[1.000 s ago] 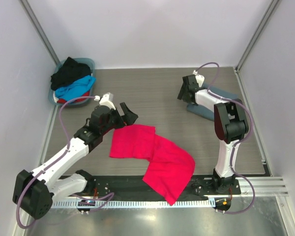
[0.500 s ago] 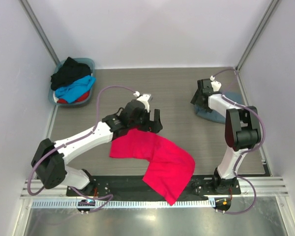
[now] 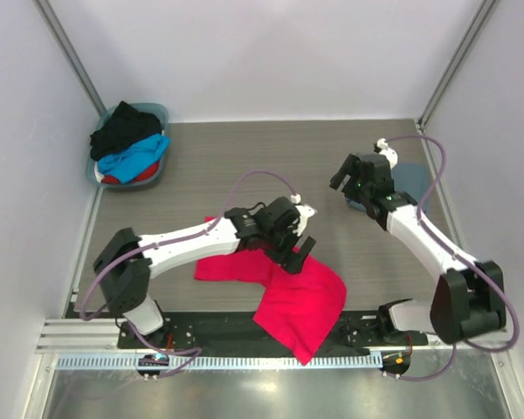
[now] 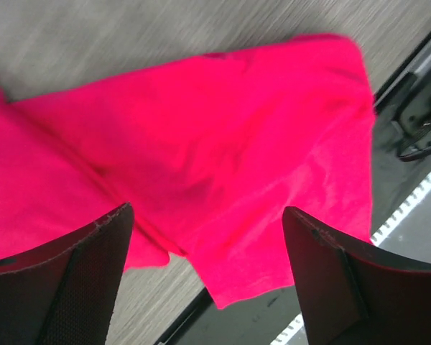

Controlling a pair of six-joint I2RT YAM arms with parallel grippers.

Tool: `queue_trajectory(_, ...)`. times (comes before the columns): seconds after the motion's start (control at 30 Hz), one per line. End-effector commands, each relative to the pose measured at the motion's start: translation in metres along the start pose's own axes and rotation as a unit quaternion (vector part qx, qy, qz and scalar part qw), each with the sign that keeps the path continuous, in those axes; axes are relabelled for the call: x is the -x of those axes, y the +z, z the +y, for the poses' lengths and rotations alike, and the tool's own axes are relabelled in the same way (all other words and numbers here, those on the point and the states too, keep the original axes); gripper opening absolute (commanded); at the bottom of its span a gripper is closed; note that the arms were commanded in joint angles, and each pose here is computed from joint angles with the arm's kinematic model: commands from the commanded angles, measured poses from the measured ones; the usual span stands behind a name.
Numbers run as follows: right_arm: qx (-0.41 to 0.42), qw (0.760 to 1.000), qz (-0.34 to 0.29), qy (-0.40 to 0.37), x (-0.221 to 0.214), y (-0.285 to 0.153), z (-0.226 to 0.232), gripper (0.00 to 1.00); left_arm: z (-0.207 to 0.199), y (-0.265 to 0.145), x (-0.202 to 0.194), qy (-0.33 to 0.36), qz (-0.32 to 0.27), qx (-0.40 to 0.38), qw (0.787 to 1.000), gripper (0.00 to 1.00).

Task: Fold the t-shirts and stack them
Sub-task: Flatten the tshirt out

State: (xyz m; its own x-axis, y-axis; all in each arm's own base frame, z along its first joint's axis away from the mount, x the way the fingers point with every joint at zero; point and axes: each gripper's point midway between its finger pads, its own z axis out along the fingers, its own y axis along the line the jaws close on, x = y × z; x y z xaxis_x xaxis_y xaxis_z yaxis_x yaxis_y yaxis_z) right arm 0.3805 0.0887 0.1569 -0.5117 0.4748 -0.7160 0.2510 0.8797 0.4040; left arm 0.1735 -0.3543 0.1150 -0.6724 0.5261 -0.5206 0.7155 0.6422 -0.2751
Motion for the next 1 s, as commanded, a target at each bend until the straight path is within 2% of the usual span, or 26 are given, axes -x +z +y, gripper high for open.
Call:
queue_trajectory(0.0,0.076,0.995,-0.037,0.049,0.005,-0.024,0.017,0.83,-0.001,0.015,-0.009,0.022,0.049,-0.003,0.999,0.84)
queue_trajectory(0.07,0.088,0.993,-0.059,0.049,0.017,-0.041,0.019,0.83,0.005,0.032,-0.023,0.016,0.088,0.007,0.996,0.82)
queue_trajectory(0.13,0.077,0.994,-0.065,0.044,0.019,-0.048,0.013,0.84,0.007,0.041,-0.025,0.009,0.102,0.013,0.995,0.82)
queue_trajectory(0.17,0.075,0.993,-0.077,0.046,0.023,-0.054,0.012,0.84,0.012,0.049,-0.033,0.006,0.124,0.024,0.992,0.8)
queue_trajectory(0.2,0.074,0.993,-0.077,0.045,0.02,-0.054,0.009,0.84,0.015,0.052,-0.035,0.005,0.13,0.031,0.991,0.73)
queue_trajectory(0.23,0.076,0.993,-0.078,0.048,0.02,-0.056,0.009,0.84,0.014,0.053,-0.034,0.005,0.134,0.03,0.991,0.65)
queue_trajectory(0.27,0.08,0.992,-0.081,0.047,0.021,-0.059,0.01,0.84,0.013,0.056,-0.037,0.005,0.142,0.025,0.99,0.39)
queue_trajectory(0.3,0.078,0.993,-0.08,0.046,0.02,-0.06,0.008,0.84,0.01,0.055,-0.036,0.005,0.141,0.018,0.99,0.24)
queue_trajectory(0.33,0.076,0.993,-0.084,0.045,0.022,-0.061,0.008,0.84,0.009,0.054,-0.033,0.004,0.137,0.016,0.99,0.04)
queue_trajectory(0.37,0.079,0.992,-0.085,0.043,0.022,-0.063,0.008,0.84,0.01,0.05,-0.027,0.006,0.122,0.022,0.992,0.0)
queue_trajectory(0.47,0.095,0.992,-0.072,0.034,0.019,-0.063,0.015,0.84,0.018,0.023,0.0,-0.004,0.034,0.041,0.999,0.0)
queue_trajectory(0.5,0.108,0.992,-0.056,0.029,0.013,-0.062,0.019,0.83,0.032,-0.007,0.024,-0.032,-0.028,0.047,0.998,0.0)
queue_trajectory(0.53,0.116,0.992,-0.047,0.024,0.01,-0.061,0.022,0.83,0.043,-0.019,0.044,-0.074,-0.08,0.044,0.993,0.0)
queue_trajectory(0.57,0.128,0.991,-0.042,0.02,0.01,-0.06,0.028,0.83,0.058,-0.022,0.032,-0.113,-0.083,0.035,0.99,0.0)
queue_trajectory(0.6,0.161,0.987,-0.016,0.01,0.001,-0.062,0.04,0.83,0.074,-0.036,0.041,-0.149,-0.113,0.033,0.982,0.0)
queue_trajectory(0.63,0.174,0.985,0.002,0.004,-0.008,-0.06,0.047,0.81,0.106,-0.059,0.054,-0.202,-0.158,0.046,0.965,0.0)
queue_trajectory(0.77,0.234,0.971,0.031,-0.033,-0.025,-0.067,0.075,0.77,0.131,-0.09,0.068,-0.226,-0.211,0.091,0.947,0.0)
queue_trajectory(0.87,0.249,0.964,0.057,-0.08,-0.045,-0.068,0.089,0.75,0.162,-0.109,0.079,-0.256,-0.248,0.166,0.919,0.0)
queue_trajectory(0.97,0.253,0.957,0.089,-0.107,-0.071,-0.067,0.1,0.74,0.181,-0.108,0.084,-0.27,-0.255,0.178,0.911,0.0)
